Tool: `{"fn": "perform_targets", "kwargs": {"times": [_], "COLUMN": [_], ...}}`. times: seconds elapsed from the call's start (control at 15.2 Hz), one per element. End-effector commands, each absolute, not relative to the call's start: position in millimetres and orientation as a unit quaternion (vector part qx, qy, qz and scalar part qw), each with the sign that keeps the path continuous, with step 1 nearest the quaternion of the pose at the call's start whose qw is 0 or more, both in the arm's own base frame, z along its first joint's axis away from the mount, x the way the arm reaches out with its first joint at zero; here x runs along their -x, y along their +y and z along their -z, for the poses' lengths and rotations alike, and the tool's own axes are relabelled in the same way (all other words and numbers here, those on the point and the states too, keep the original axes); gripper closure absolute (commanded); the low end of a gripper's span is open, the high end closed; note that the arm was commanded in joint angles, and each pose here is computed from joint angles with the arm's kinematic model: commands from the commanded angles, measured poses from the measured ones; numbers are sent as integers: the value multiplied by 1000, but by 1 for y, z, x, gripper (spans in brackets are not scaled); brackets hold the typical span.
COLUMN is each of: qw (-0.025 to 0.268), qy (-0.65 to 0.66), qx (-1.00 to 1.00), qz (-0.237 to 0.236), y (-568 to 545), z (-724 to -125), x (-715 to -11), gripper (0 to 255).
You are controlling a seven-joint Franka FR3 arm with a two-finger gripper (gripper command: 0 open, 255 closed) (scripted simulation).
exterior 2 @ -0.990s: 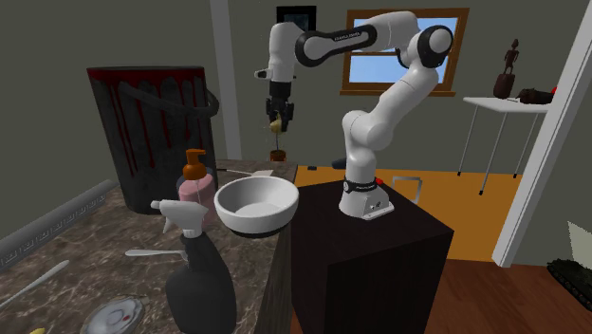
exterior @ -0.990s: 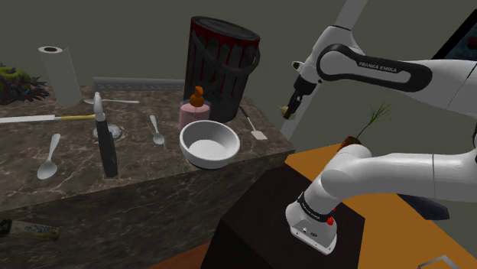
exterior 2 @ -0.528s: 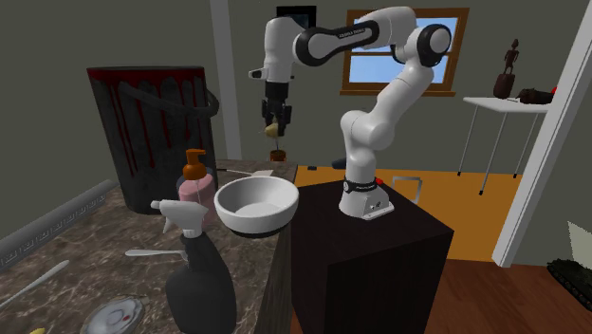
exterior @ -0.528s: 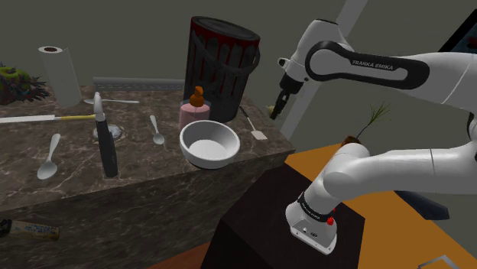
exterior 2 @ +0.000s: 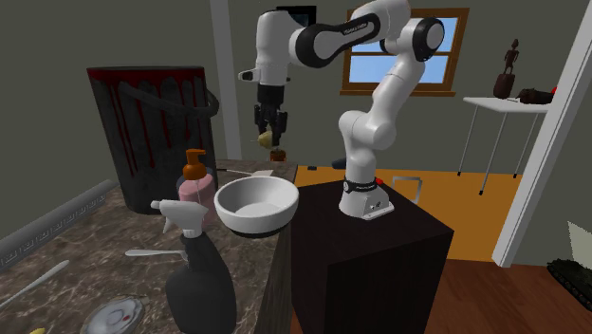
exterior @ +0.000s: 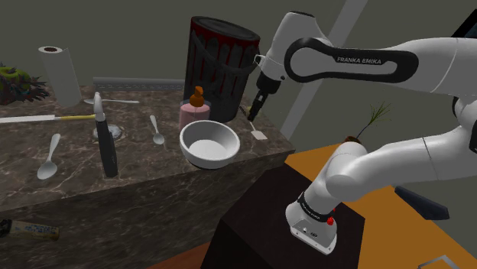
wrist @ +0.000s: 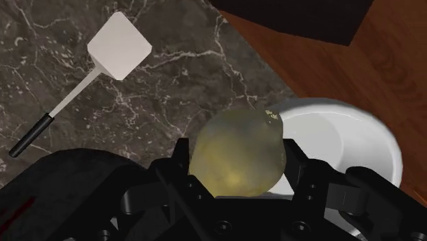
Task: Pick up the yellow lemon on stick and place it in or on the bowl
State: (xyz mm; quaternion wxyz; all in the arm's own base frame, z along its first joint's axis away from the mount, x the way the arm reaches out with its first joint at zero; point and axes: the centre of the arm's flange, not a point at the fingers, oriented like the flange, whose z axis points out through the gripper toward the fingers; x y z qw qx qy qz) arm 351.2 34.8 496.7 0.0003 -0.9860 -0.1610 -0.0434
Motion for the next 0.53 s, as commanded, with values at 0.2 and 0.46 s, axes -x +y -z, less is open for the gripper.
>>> {"fn": "perform_targets", "kwargs": {"times": [0.2,0.46], "qw": [1,1], "qy": [-161,-161], "qx": [986,986], "qz": [44,44], "y": [97,145], "z": [-500,-501], "x": [-379,-401], "gripper": [255,255]}}
